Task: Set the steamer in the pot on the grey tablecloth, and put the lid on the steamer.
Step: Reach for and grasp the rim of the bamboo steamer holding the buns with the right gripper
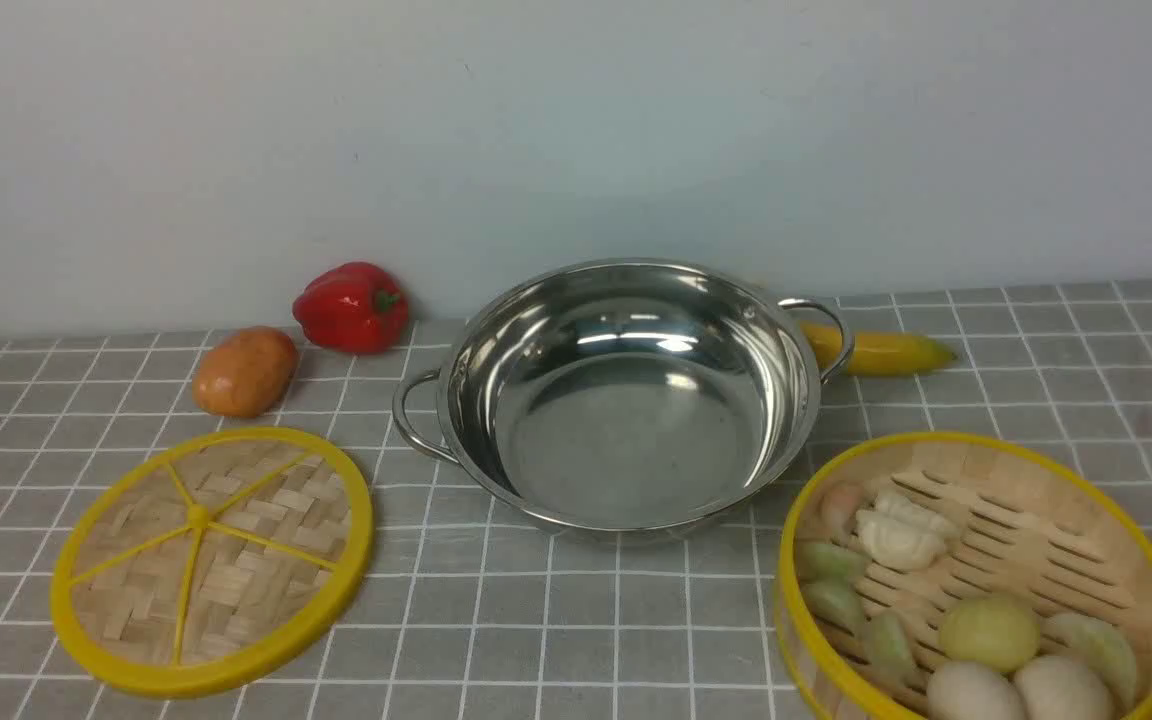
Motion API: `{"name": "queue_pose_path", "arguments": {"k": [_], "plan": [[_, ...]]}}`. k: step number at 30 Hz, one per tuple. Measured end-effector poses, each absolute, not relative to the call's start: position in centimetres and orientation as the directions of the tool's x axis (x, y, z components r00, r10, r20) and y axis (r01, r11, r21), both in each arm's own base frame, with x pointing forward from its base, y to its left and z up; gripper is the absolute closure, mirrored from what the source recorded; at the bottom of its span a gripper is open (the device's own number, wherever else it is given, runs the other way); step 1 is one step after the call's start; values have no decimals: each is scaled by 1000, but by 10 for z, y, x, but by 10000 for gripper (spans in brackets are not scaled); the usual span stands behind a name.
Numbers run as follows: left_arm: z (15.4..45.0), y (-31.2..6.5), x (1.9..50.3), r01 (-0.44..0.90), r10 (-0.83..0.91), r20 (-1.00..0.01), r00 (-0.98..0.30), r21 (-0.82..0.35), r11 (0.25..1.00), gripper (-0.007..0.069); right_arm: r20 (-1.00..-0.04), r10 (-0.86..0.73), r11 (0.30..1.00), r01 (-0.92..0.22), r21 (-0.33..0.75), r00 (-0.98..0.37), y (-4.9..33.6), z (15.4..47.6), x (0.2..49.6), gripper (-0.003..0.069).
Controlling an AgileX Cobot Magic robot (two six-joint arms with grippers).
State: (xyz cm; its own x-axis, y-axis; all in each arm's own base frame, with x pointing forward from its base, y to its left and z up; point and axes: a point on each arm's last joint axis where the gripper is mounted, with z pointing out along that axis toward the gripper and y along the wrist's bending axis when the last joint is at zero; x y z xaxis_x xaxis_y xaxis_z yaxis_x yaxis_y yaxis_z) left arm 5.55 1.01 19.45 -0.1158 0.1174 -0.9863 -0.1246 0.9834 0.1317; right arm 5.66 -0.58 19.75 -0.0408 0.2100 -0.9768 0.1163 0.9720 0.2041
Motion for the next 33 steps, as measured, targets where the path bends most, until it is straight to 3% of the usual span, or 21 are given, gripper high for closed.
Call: {"name": "queue_pose_path", "arguments": {"k": [31, 33], "plan": [[195, 10, 56, -125, 117, -986, -116, 132, 983, 382, -977, 211, 972, 116, 205, -41, -6, 197, 57, 417], [195, 9, 56, -61, 62, -993, -104, 69, 996, 382, -961, 276, 956, 112, 271, -30, -5, 198, 57, 417]]}}
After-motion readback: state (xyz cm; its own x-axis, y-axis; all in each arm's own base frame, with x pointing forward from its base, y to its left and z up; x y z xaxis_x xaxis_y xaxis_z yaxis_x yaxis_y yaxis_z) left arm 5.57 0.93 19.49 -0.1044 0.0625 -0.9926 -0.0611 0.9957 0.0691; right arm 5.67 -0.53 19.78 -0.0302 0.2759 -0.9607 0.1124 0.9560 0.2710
